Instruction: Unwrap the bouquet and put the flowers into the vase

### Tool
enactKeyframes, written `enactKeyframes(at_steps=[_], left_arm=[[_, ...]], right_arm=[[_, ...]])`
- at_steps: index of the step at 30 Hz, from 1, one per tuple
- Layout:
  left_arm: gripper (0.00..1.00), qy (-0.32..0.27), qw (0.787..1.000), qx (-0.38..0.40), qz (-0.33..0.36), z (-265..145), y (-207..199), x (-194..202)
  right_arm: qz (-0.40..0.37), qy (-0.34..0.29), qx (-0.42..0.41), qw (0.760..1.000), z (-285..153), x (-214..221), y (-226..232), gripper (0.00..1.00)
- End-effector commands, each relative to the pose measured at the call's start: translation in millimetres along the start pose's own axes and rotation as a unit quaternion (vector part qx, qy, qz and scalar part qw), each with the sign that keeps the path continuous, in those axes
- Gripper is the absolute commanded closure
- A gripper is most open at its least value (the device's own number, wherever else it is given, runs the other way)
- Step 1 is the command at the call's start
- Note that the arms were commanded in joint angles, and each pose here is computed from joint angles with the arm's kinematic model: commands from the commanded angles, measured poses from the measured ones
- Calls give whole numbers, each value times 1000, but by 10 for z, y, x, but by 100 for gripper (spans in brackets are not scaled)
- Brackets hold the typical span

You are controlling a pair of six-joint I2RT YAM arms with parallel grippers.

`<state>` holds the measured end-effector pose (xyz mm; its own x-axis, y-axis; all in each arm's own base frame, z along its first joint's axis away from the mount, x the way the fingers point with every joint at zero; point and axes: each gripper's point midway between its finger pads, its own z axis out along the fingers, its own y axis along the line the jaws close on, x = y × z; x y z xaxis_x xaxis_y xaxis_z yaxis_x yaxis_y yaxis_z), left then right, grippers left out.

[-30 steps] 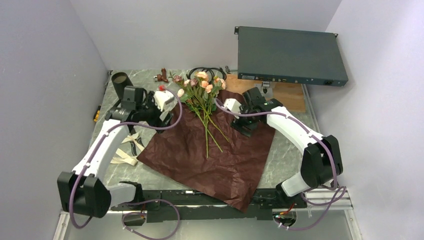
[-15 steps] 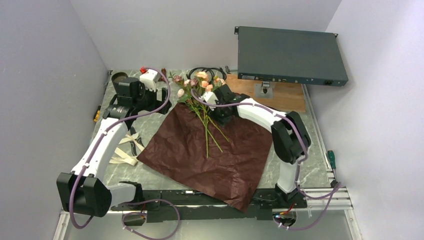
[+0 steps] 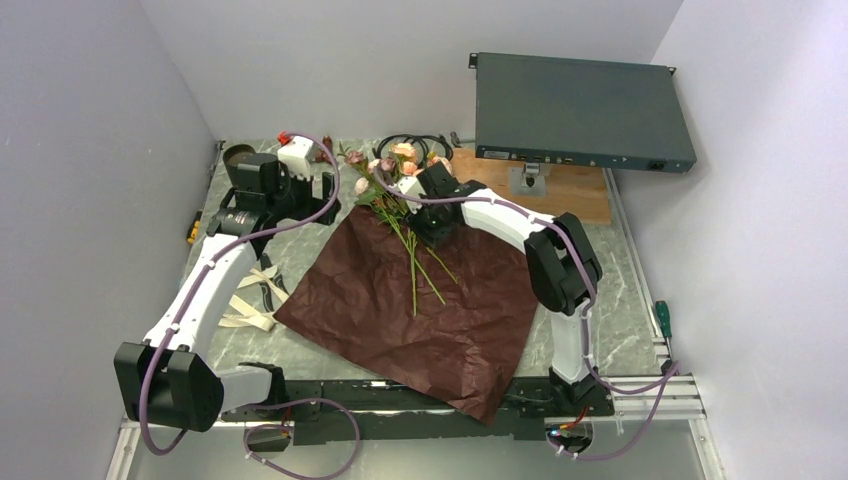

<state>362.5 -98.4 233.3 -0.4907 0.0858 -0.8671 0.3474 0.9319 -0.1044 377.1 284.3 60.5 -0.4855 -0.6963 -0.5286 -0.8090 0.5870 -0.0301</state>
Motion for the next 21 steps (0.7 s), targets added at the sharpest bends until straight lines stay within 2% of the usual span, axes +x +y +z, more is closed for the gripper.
enactKeyframes(at_steps=[1,11,15,18,21], left_arm=[[0,-29,999,-19,1,3,73,-182],[0,-22,999,-23,-13,16,80,-248],[1,-20,999,-28,-13,11,98,-270],[1,-11,999,-30,-14,34,110,-259],[0,-2,1000,-22,-11,47,88,-289]], right_arm=[[6,-6,-18,1000,-3,-106,83,54],[-3,42,-9,999,277,118,58,66],[1,50,-13,999,298,164,76,80],[11,46,-9,999,282,140,72,100],[29,33,-7,999,211,52,81,100]])
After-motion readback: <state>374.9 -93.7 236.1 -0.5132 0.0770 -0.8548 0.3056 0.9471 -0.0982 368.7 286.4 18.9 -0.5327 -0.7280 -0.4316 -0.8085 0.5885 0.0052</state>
